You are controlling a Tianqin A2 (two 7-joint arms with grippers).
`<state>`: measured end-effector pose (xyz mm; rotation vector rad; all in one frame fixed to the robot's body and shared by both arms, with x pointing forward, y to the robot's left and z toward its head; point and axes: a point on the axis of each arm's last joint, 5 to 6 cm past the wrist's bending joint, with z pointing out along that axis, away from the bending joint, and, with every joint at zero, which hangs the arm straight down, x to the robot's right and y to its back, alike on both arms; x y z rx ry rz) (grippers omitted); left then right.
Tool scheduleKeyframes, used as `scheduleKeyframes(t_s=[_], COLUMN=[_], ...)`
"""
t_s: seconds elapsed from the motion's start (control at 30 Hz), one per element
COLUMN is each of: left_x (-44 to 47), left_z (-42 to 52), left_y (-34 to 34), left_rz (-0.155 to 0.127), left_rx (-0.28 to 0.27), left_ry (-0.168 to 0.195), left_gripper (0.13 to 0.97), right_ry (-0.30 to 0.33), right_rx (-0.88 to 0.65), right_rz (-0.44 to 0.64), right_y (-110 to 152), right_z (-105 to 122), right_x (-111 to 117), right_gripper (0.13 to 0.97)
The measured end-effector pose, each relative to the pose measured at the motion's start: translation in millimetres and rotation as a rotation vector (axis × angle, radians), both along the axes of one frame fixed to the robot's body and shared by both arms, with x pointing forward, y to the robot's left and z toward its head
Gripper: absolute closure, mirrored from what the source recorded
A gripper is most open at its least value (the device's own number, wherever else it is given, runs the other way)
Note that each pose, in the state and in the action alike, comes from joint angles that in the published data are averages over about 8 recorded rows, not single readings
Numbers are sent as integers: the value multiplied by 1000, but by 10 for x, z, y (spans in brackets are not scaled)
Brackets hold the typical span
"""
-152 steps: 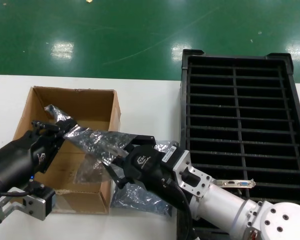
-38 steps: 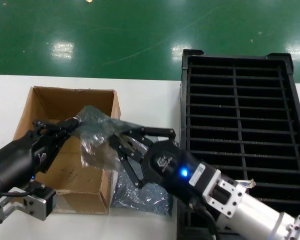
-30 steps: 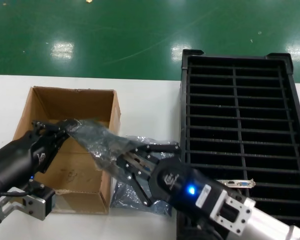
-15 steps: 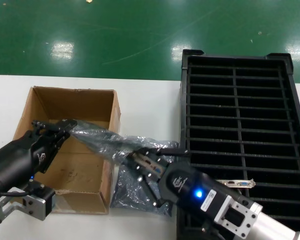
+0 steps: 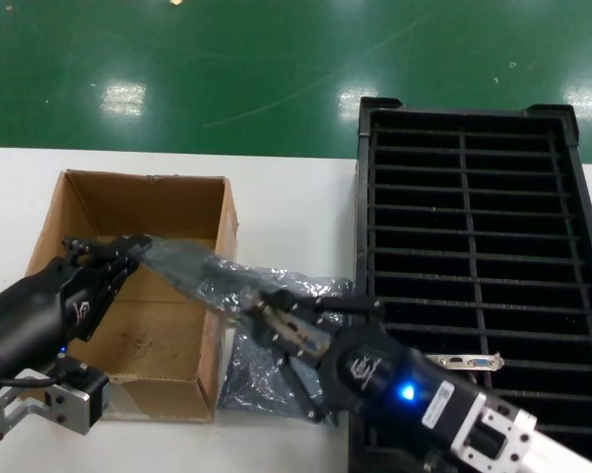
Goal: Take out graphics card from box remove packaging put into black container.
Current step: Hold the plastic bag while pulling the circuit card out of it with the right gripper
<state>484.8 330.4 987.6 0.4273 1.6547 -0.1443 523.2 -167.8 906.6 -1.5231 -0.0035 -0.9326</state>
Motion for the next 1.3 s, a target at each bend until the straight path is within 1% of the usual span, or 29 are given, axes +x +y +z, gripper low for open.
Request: scheduleKeyframes(t_s=[0.13, 0.27, 0.4, 0.53, 0.77, 1.0, 1.3], left_x=[0, 0, 0, 0, 0, 0, 0], left_z=[0, 0, 0, 0, 0, 0, 0], left_y=[0, 0, 0, 0, 0, 0, 0], left_rz=[0, 0, 0, 0, 0, 0, 0], left_rx=[0, 0, 0, 0, 0, 0, 0], left_ry=[0, 0, 0, 0, 0, 0, 0], left_gripper=[958, 958, 958, 958, 958, 958, 958], right_ry=[-4, -21, -43, -42, 15, 75, 149], right_rx=[-9, -24, -31, -35, -49, -53, -96], right_rz=[40, 68, 73, 62, 34, 25, -3], right_y=[7, -13, -91, -231, -586, -984, -1405], right_z=[15, 58, 161, 302, 590, 989, 1439], right_x=[-75, -145, -208, -268, -349, -427, -469], right_gripper=[906, 906, 906, 906, 906, 906, 906])
